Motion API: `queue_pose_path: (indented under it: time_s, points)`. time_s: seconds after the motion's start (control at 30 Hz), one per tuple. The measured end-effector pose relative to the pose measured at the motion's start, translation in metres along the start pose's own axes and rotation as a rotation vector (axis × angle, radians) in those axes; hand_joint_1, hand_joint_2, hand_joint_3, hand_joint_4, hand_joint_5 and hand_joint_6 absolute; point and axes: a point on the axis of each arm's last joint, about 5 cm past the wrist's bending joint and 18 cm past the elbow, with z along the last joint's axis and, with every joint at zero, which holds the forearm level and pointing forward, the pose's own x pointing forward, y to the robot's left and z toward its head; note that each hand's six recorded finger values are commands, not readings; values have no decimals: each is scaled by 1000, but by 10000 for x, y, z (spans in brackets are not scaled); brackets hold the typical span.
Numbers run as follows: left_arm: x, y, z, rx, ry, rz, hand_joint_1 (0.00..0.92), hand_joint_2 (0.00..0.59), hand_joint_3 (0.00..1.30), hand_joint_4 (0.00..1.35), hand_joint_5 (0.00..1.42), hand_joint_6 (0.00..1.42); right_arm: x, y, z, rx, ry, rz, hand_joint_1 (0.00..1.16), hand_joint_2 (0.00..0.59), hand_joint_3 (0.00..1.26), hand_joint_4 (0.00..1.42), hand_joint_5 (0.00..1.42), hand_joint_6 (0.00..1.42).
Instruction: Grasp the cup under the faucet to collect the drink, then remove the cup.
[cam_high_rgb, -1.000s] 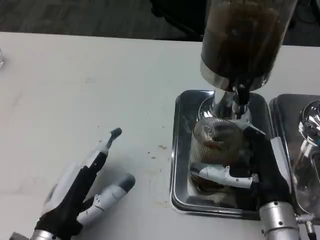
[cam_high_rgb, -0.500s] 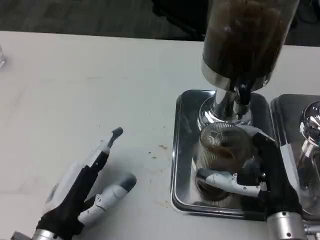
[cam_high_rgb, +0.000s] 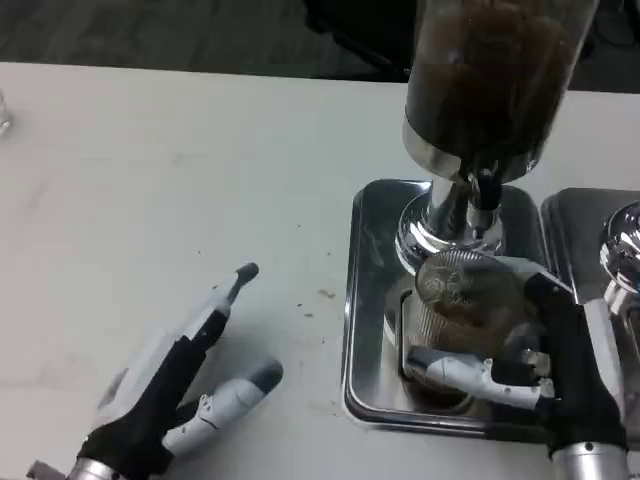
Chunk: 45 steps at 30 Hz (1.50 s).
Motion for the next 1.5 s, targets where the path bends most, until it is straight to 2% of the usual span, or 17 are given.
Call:
queue_pose_path:
  time_s: [0.13, 0.33, 0.37, 0.47, 0.57, 0.7, 0.93, 1.1, 1.3, 1.4, 1.5]
  points:
    - [9, 35, 19, 38, -20, -18, 0, 120, 2, 0, 0, 0, -30, -25, 28, -7, -15, 1, 1090, 118, 834, 887, 968, 1248]
    - [-44, 183, 97, 160, -65, -35, 0, 115, 0, 0, 0, 0, -89, -90, 75, -21, -39, 22, 1086, 118, 841, 894, 968, 1252]
    - [-91, 263, 120, 219, -62, -45, 0, 114, 0, 0, 0, 0, -87, -106, 110, -18, -57, 20, 1085, 118, 842, 897, 972, 1252]
    - [-144, 299, 155, 267, -51, -61, 0, 98, 0, 0, 0, 0, -99, -120, 143, -17, -73, 30, 1084, 118, 842, 900, 977, 1253]
    - [-229, 413, 245, 368, -47, -77, 0, 96, 0, 0, 0, 0, -132, -140, 184, -17, -90, 56, 1084, 118, 843, 903, 978, 1253]
    - [-322, 471, 326, 445, -28, -88, 0, 93, 0, 0, 0, 0, -193, -159, 236, -13, -102, 91, 1083, 118, 843, 905, 979, 1253]
    - [-478, 421, 385, 468, 1, -122, 0, 90, 0, 0, 0, 0, -276, -243, 331, -50, -143, 131, 1080, 118, 843, 905, 980, 1268]
    - [-582, 370, 447, 468, 1, -140, 0, 112, 0, 0, 0, 0, -343, -256, 367, -43, -138, 162, 1076, 117, 843, 905, 980, 1271]
    - [-674, 373, 476, 470, 15, -117, 0, 117, 0, 0, 0, 0, -404, -294, 443, -39, -161, 172, 1072, 117, 843, 905, 980, 1272]
    - [-718, 361, 488, 465, 24, -115, 0, 118, 0, 0, 0, 0, -442, -308, 439, -42, -148, 176, 1072, 117, 843, 905, 980, 1272]
    - [-732, 347, 503, 459, 22, -113, 0, 120, 0, 0, 0, 0, -466, -326, 463, -44, -151, 175, 1071, 116, 843, 905, 980, 1272]
